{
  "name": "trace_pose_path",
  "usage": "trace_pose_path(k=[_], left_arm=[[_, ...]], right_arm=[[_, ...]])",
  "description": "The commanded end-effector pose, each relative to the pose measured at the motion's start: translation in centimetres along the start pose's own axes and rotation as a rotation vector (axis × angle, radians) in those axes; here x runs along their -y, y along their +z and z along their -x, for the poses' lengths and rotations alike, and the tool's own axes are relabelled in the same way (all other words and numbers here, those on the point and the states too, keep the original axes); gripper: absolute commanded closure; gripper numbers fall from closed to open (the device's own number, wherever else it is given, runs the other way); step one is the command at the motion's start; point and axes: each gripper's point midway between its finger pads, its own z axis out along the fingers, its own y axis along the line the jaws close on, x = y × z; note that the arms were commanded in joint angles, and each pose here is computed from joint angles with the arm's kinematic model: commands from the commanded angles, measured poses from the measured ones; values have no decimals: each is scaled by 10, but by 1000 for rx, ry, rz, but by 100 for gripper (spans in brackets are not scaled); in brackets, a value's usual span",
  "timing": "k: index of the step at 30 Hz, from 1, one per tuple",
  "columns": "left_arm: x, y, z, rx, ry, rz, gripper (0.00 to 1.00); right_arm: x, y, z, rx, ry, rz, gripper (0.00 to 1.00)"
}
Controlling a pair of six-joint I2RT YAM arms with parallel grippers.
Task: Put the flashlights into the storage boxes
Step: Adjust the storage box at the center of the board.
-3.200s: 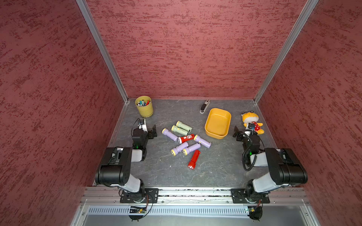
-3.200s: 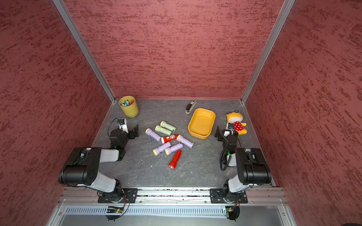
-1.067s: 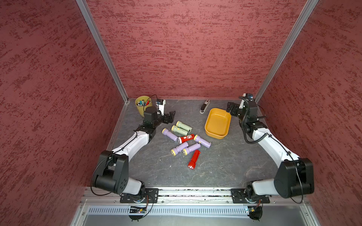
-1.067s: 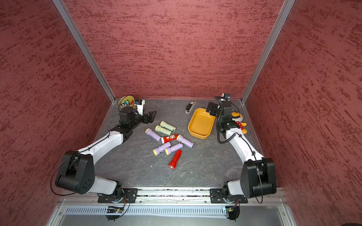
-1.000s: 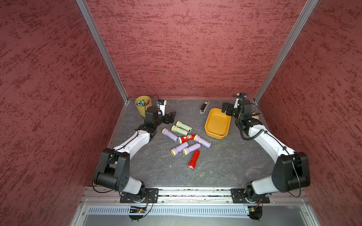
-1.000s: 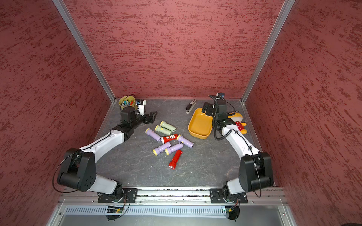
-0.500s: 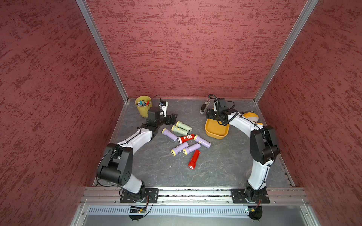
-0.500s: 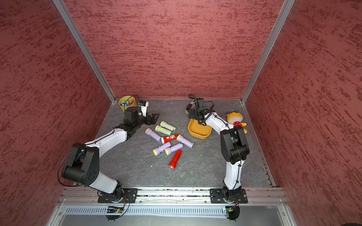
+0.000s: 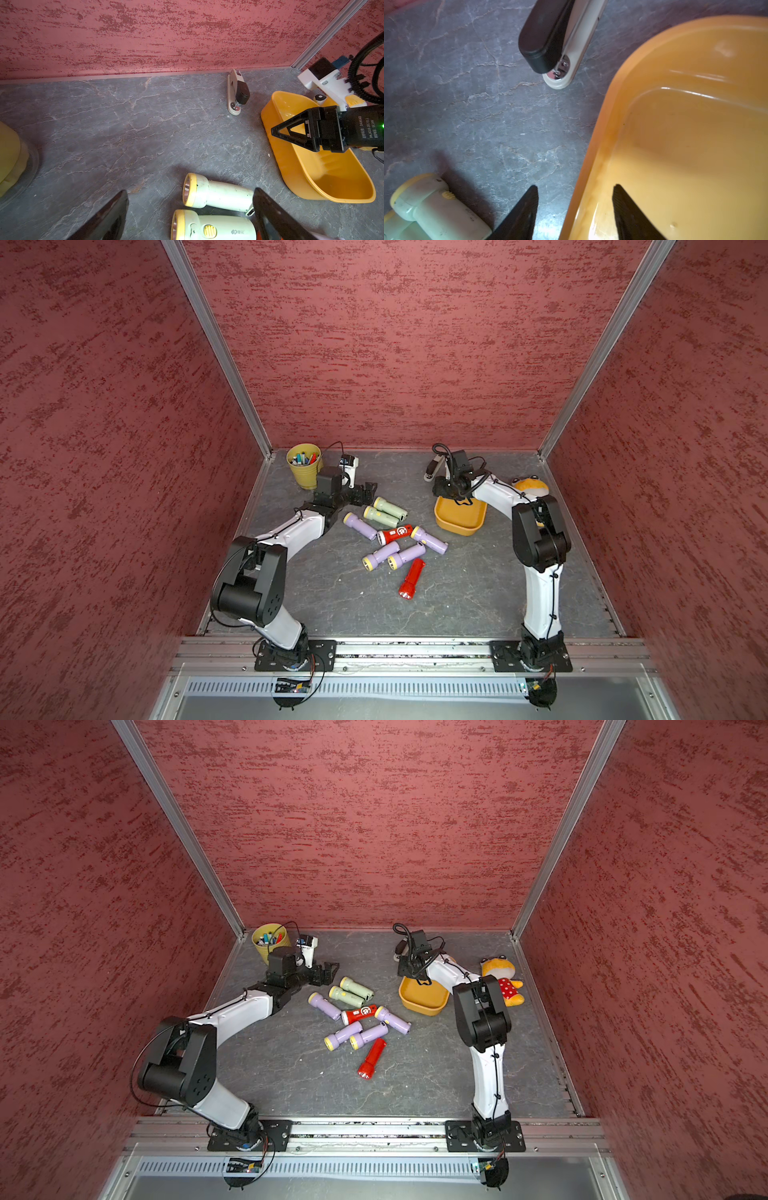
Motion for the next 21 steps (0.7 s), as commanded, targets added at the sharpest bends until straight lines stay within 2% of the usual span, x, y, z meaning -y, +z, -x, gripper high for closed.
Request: trace_pose_path(k=[1, 11, 21], left_arm=[[0, 0, 6, 13, 20, 1, 7], [1, 0, 4, 11, 16, -5, 7], [3, -4, 7, 16, 26, -6, 7]], right_arm=[[3, 0, -4, -27, -38, -12, 46], [-1, -11, -19, -85, -166, 28, 61], [20, -38, -49, -148, -442, -12, 71]])
